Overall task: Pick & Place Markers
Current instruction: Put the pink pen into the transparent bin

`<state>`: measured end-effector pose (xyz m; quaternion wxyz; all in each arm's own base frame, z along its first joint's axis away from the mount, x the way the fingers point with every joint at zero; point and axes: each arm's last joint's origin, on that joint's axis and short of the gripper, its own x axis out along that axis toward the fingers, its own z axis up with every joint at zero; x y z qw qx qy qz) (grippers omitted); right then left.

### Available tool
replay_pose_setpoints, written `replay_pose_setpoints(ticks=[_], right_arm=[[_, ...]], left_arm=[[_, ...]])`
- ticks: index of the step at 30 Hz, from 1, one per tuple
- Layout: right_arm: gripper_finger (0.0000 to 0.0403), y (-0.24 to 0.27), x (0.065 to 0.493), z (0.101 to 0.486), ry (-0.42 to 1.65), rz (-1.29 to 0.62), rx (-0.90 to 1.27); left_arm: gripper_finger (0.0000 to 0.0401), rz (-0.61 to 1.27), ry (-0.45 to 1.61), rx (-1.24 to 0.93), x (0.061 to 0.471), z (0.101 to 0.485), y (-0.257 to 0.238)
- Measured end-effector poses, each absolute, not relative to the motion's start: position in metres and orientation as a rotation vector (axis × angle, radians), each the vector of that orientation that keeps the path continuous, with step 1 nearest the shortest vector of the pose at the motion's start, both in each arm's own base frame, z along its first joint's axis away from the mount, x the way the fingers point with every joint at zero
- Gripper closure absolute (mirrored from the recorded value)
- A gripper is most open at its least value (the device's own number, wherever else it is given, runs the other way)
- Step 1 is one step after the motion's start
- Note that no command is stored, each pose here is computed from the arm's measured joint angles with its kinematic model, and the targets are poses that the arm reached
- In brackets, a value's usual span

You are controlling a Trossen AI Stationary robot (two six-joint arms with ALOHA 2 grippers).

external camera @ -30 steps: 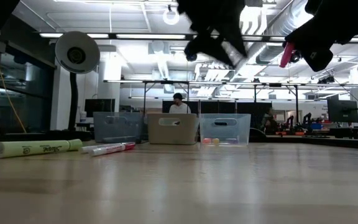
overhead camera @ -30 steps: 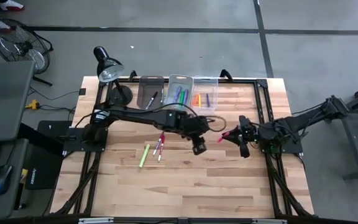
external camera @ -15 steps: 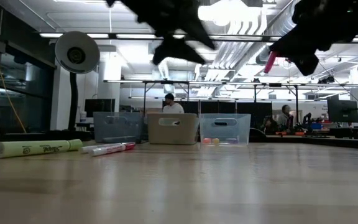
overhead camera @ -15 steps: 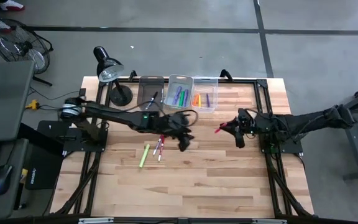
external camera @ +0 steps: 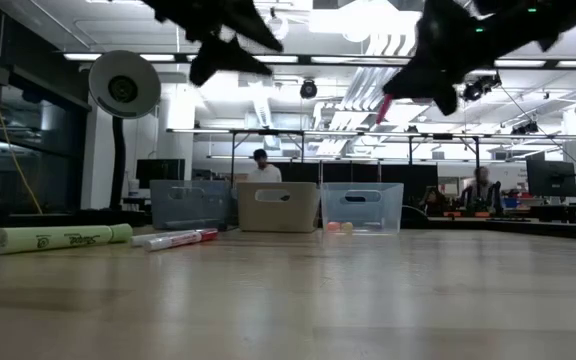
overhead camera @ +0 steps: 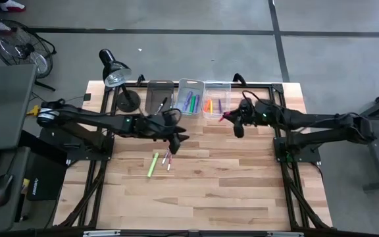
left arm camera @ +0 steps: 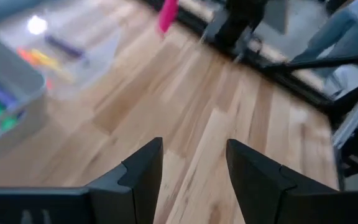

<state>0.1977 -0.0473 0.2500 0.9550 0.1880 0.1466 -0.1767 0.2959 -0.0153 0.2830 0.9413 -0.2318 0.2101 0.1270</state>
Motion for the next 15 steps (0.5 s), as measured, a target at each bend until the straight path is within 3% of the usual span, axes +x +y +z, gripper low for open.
replay_pose_setpoints(ticks=[8,15], right_arm=[[0.0360,-0.088,0.238,0.263,0.377,-0.463,0.397],[0.0359,-0.130,0.267,0.265,0.521,-0.644,0.533]], left_arm=[[0.0226,0.217,0.319,-0.389,0.269,0.314,-0.013],[0.0226,0.194,0.265,-0.344,0.251,0.332,-0.012]])
